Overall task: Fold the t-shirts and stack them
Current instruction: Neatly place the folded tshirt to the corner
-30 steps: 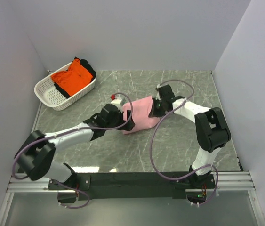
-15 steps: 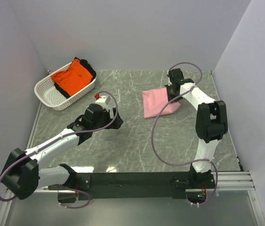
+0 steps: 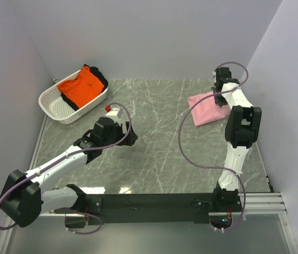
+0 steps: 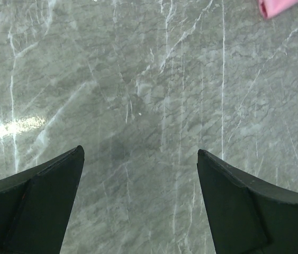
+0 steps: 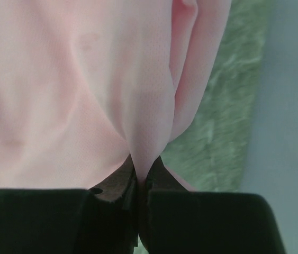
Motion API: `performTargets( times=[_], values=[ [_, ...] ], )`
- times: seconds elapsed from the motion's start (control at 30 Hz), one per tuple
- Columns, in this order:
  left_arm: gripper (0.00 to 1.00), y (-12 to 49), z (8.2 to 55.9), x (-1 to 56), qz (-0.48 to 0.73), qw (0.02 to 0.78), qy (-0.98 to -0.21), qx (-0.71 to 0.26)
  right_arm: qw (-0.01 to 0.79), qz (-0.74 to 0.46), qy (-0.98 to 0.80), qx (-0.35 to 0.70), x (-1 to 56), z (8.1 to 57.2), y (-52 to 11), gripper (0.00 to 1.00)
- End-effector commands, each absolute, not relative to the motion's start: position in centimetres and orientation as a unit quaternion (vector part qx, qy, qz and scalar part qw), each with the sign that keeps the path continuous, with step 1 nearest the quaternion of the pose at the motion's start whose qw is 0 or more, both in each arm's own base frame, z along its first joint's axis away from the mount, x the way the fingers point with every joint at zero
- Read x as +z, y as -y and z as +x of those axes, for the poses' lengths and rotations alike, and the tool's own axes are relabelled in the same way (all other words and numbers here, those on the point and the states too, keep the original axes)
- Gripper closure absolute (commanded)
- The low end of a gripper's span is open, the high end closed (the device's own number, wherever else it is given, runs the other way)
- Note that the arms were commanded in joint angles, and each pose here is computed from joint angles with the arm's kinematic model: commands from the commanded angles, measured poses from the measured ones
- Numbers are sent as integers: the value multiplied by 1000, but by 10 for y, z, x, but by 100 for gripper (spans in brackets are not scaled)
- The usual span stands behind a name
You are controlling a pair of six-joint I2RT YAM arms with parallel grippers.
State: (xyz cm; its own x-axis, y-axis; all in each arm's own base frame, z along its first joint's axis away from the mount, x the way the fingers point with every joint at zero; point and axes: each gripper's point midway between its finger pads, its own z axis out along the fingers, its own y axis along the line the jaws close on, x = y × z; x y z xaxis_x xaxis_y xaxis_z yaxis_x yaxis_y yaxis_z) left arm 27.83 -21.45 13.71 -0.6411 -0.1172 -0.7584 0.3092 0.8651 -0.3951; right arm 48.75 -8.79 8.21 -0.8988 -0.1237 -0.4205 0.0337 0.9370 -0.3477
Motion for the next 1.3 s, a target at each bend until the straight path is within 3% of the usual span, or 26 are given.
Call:
performTargets(
  times=[0.0,0.43,0.47,0.53,0.57,0.73,0.77,1.03,1.27],
  values=[
    [6,216,279,143,63,425,-864,-261,224,-20,-952,-206,99,494,122,100],
    [6,216,280,135,63,413,-873,-252,241,12,-935,-262,101,514,173,100],
    [6,215,280,135,61,413,-873,-251,240,18,-932,-271,103,513,177,97],
    [6,215,280,137,59,414,-873,-251,243,33,-925,-289,110,511,182,78],
    [6,215,280,137,58,414,-873,-251,246,38,-923,-293,111,511,184,62],
    [6,214,280,142,56,421,-869,-253,288,72,-906,-301,135,509,185,32],
    [6,214,280,142,56,421,-869,-253,292,76,-904,-304,135,507,185,13],
    [5,212,278,165,45,443,-854,-269,376,155,-863,-301,184,474,169,9],
    [4,199,276,184,17,469,-843,-262,431,125,-868,-213,178,427,55,7]
  ],
)
